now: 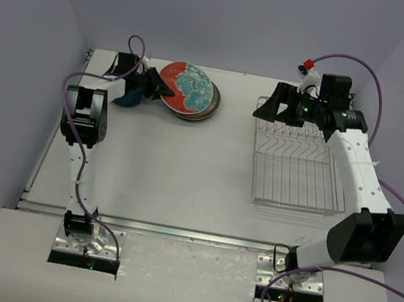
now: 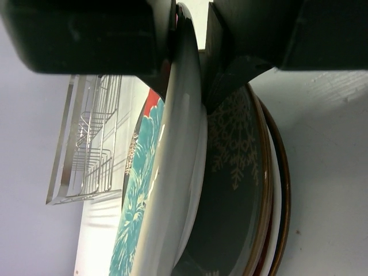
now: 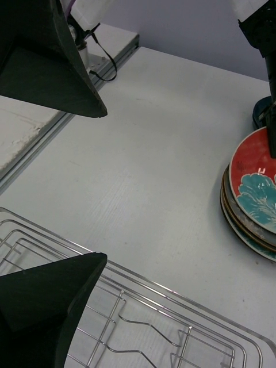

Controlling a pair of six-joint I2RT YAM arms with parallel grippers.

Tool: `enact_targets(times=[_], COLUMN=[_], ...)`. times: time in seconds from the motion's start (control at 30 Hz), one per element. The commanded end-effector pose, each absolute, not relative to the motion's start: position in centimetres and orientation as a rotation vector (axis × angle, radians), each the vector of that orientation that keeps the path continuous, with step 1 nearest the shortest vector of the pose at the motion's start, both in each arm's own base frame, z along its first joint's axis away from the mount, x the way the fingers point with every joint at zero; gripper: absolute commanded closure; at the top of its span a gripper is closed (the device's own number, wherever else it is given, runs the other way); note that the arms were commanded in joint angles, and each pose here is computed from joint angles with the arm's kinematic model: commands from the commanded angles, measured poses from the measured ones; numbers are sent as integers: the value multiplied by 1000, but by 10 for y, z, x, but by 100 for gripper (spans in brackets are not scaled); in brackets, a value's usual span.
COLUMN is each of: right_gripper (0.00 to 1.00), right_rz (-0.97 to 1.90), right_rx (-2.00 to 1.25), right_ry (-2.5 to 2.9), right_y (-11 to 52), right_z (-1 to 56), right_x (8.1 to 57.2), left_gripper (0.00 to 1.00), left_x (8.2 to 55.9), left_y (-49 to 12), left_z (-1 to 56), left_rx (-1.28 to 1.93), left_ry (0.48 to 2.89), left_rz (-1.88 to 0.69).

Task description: Unload the plates from the dish rack

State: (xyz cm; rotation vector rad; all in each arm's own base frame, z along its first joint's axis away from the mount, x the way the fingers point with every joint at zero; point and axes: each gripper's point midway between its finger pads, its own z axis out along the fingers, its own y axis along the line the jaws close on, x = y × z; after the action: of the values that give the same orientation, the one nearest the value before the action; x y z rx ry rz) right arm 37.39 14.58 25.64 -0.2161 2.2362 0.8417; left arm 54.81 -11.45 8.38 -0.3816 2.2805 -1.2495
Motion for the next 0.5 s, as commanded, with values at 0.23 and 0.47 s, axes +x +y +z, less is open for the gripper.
enact_targets(times=[0.23,0.47], right_gripper=[1,1], right_rz=[794,765], right_rx=[-250,-259], right_ry=[2251,2259], right_y=[139,136], right_z=[251,252], right_x=[376,373], left_gripper=[48,1], left_x=[564,568], left_y=[-132,-108], left_z=[123,123], left_rx=[-171,-165], left_ry=[2217,2299], left_rz=[-1168,-862])
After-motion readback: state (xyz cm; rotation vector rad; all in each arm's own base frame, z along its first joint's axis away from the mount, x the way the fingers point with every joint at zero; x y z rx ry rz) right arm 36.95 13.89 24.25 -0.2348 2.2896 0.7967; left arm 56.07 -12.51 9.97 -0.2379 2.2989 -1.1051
